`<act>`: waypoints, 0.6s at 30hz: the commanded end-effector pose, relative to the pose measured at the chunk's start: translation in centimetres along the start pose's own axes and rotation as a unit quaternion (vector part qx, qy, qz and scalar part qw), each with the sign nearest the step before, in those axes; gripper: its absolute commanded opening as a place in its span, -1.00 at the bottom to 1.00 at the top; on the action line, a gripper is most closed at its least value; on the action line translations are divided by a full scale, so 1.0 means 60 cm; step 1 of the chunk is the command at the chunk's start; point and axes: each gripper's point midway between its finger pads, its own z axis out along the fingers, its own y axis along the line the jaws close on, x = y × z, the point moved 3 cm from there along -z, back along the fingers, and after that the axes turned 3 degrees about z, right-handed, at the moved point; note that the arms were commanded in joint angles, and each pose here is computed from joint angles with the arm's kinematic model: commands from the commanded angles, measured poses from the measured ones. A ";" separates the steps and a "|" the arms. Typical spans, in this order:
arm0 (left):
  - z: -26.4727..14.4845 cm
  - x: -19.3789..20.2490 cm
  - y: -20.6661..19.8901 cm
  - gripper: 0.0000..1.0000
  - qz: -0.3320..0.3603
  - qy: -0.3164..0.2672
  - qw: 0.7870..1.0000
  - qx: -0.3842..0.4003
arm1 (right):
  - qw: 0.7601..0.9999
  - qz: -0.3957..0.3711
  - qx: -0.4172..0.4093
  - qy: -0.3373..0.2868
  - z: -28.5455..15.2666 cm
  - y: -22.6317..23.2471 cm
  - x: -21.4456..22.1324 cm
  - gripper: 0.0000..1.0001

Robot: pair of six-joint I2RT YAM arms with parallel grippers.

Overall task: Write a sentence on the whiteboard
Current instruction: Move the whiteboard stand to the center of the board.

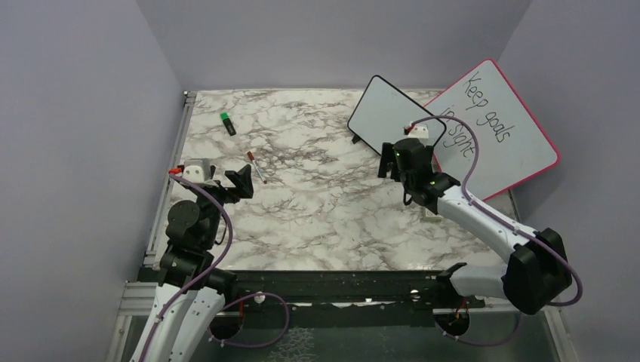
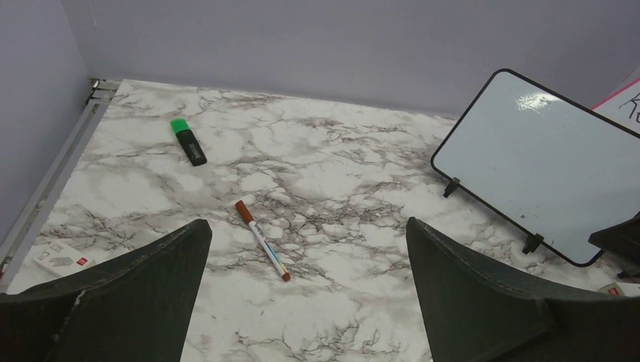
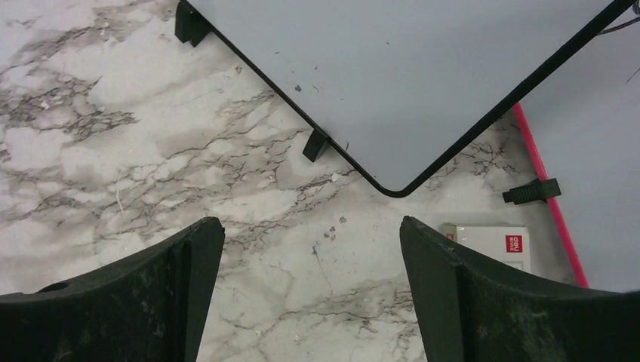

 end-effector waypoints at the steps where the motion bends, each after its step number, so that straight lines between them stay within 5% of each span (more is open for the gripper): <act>1: -0.004 -0.005 0.006 0.98 0.005 -0.010 1.000 -0.014 | 0.995 0.056 0.077 -0.042 0.026 0.010 -0.019 0.78; 18: -0.011 -0.005 0.003 0.98 0.005 -0.012 1.000 -0.013 | 0.974 0.118 0.194 0.001 0.153 0.052 0.057 0.22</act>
